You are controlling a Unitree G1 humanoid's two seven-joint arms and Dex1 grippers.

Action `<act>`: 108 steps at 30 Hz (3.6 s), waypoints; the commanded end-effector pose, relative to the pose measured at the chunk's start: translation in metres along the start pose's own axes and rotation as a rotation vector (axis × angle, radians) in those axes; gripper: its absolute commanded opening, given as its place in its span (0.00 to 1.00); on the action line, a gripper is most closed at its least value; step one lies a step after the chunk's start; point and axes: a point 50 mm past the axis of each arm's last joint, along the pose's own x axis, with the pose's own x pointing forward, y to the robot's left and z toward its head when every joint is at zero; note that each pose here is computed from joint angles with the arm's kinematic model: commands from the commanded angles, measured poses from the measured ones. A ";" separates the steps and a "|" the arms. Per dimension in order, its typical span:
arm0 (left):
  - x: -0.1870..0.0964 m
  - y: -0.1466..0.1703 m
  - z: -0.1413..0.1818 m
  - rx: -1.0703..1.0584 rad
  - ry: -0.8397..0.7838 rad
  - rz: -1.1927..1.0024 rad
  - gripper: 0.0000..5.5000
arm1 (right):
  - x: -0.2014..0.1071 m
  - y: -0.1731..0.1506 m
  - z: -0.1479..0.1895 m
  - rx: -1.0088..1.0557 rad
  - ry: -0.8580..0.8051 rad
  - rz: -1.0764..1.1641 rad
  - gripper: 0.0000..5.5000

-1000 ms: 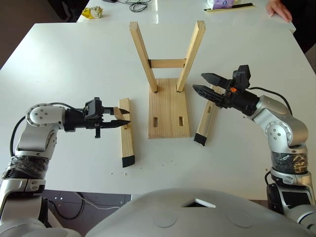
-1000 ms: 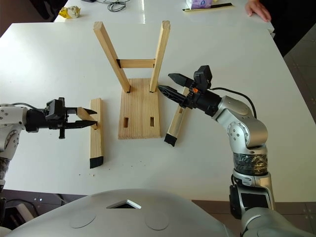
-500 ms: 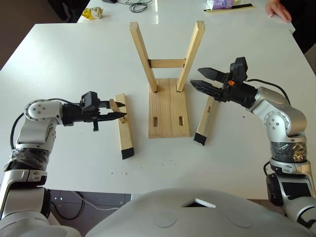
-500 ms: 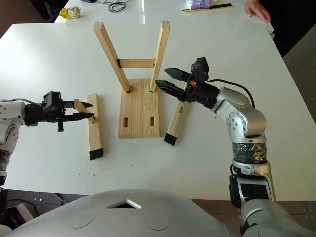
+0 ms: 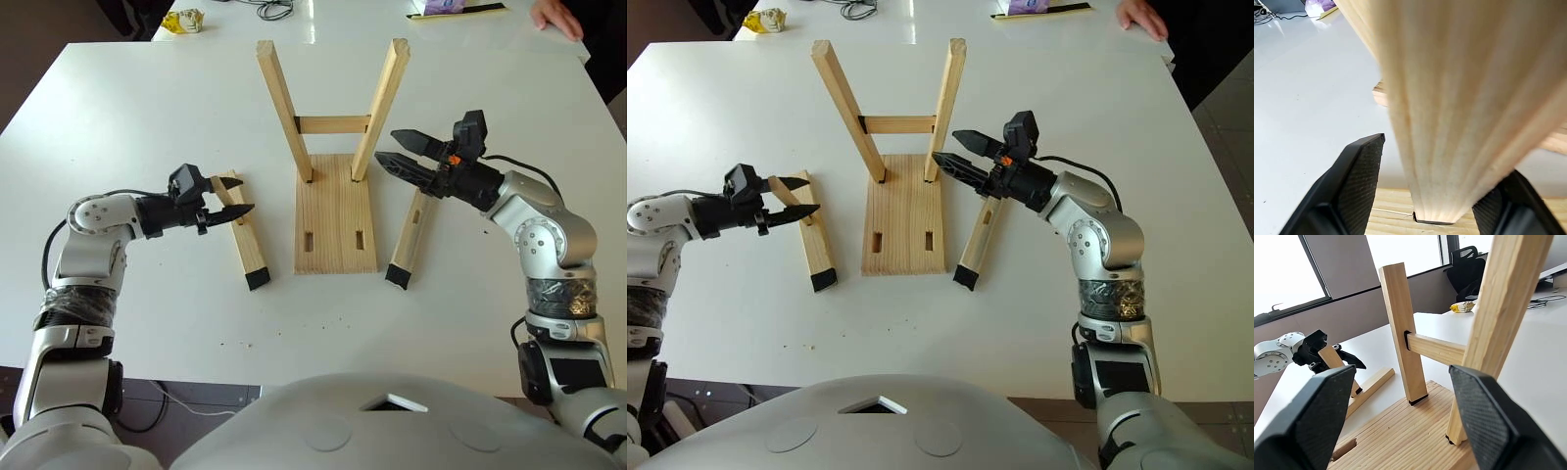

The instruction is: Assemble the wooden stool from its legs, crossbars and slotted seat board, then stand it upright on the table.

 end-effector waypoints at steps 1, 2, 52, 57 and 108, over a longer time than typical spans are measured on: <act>-0.012 0.001 0.002 -0.009 0.012 0.005 0.48 | -0.002 0.003 -0.003 -0.003 -0.021 -0.024 0.64; -0.014 0.000 0.003 -0.013 0.014 -0.005 0.48 | -0.003 0.003 -0.004 -0.001 -0.021 -0.030 0.64; 0.011 -0.040 0.075 -0.319 -0.578 1.018 0.48 | 0.012 0.019 -0.025 0.089 -0.093 -0.080 0.64; 0.039 -0.051 0.030 -0.392 -0.341 0.906 0.48 | 0.014 0.021 -0.021 0.099 -0.113 -0.076 0.64; 0.051 -0.145 0.032 -0.991 0.080 1.233 0.53 | -0.008 -0.001 -0.002 0.088 -0.038 -0.129 0.64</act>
